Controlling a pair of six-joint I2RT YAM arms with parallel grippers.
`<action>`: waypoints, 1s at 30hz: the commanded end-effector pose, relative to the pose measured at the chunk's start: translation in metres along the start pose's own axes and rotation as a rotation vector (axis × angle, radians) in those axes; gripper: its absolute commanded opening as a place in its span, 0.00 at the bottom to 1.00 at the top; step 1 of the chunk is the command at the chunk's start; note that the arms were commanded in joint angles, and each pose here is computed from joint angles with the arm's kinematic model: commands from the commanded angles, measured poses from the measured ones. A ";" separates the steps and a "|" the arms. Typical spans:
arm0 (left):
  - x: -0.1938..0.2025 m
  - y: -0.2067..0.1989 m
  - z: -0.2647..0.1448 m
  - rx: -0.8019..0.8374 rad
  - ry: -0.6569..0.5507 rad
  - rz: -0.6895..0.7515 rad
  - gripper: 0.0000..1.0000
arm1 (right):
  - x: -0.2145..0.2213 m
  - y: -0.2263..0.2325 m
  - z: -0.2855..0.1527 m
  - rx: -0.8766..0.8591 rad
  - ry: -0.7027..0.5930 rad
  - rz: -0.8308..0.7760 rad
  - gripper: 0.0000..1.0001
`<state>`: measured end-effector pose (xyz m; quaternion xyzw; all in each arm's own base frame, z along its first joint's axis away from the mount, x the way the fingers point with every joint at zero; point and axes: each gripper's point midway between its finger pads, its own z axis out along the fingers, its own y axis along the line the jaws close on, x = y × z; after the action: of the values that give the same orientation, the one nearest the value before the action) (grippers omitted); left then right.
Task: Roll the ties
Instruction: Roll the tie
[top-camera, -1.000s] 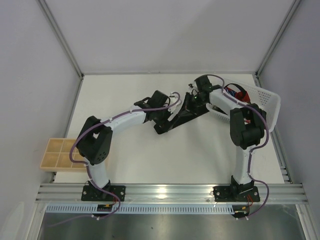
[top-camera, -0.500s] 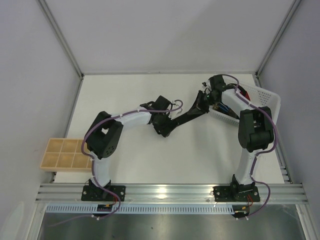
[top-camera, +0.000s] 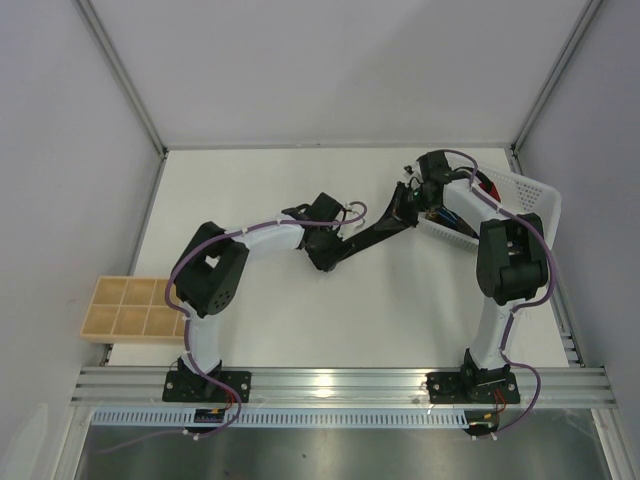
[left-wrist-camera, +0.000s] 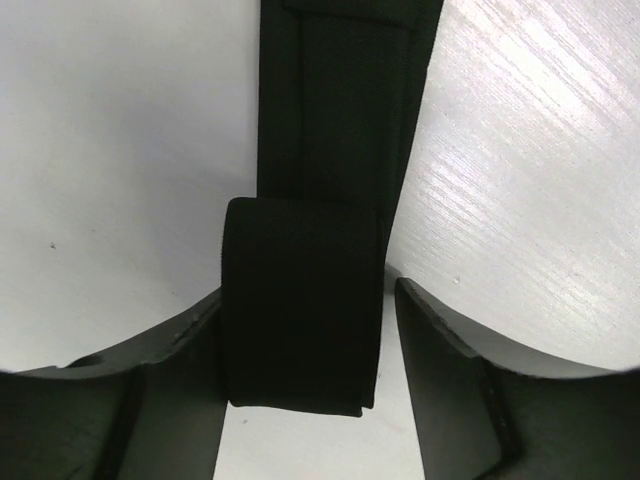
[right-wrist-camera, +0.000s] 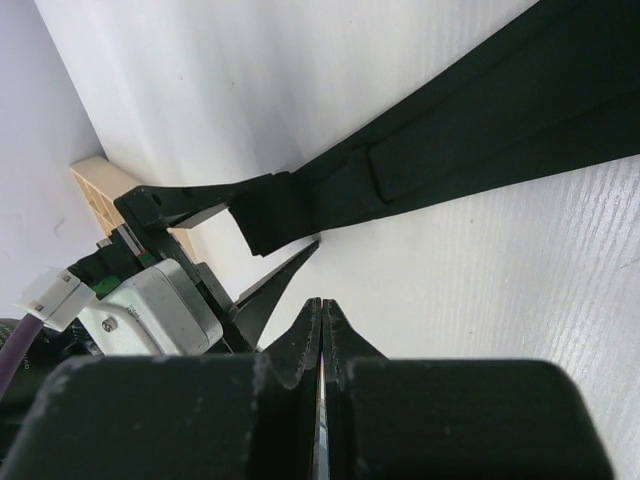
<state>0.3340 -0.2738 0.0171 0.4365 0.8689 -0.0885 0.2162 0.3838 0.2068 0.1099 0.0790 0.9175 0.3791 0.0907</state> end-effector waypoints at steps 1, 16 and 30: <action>0.011 0.012 0.004 -0.053 0.048 0.010 0.67 | 0.000 0.020 -0.014 -0.050 -0.027 -0.043 0.01; 0.010 0.010 -0.010 -0.028 0.004 -0.002 0.32 | 0.008 0.025 0.000 -0.060 0.000 -0.048 0.00; 0.007 0.017 -0.010 0.030 -0.008 -0.057 0.73 | 0.017 0.032 0.014 -0.066 0.030 -0.056 0.00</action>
<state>0.3408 -0.2502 0.0177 0.4122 0.8819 -0.0871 0.2114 0.3716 0.2352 0.1115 0.0542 0.9142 0.3936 0.0797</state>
